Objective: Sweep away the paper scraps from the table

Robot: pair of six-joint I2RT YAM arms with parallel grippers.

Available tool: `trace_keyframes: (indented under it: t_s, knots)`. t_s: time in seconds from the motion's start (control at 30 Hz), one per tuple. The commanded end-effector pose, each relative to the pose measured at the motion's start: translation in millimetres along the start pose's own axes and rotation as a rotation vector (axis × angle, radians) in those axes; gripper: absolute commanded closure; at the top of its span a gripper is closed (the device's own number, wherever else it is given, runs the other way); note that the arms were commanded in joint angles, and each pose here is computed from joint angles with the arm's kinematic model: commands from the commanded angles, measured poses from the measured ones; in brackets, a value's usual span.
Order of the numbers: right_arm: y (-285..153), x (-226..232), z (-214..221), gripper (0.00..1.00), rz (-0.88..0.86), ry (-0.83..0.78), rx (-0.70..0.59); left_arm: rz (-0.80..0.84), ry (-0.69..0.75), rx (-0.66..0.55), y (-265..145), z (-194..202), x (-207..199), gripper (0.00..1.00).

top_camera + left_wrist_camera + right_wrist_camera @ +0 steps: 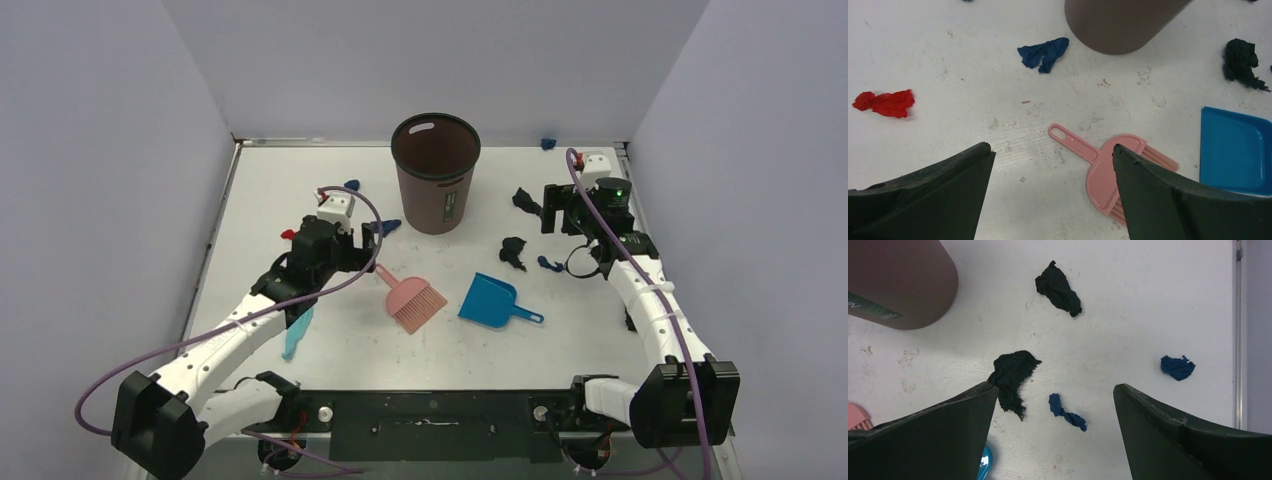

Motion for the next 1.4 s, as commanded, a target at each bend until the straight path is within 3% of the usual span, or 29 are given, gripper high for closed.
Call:
trace_keyframes:
  t_s: [0.0, 0.27, 0.5, 0.67, 1.03, 1.2, 1.37]
  knots:
    - [5, 3, -9, 0.10, -0.011, 0.025, -0.069, 0.064, 0.052, 0.024, 4, -8, -18, 0.12]
    - [7, 41, 30, 0.10, -0.361, -0.294, 0.008, 0.106, 0.034, 0.184, 14, 15, -41, 0.24]
    - [11, 67, 57, 0.10, -0.436, -0.435, 0.070, -0.009, -0.026, 0.270, 9, 36, -53, 0.35]
    - [13, 78, 63, 0.10, -0.456, -0.435, 0.063, -0.081, -0.188, 0.343, 10, 66, -55, 0.30]
    - [7, 82, 66, 0.10, -0.480, -0.429, 0.035, -0.215, -0.198, 0.411, 32, 97, -51, 0.42]
    - [1, 86, 68, 0.10, -0.520, -0.429, 0.025, -0.248, -0.219, 0.450, 43, 108, -54, 0.59]
    - [1, 87, 71, 0.10, -0.530, -0.425, 0.038, -0.257, -0.252, 0.464, 53, 120, -56, 0.60]
Point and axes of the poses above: each gripper's point midway between its finger pads, its own y axis out along the fingers, its own x axis along the line the jaws close on, z = x × y, the point moved 4 cm from there along -y, back along the fingers, and after that the axes turned 3 degrees about -y, right-handed, at the moved point
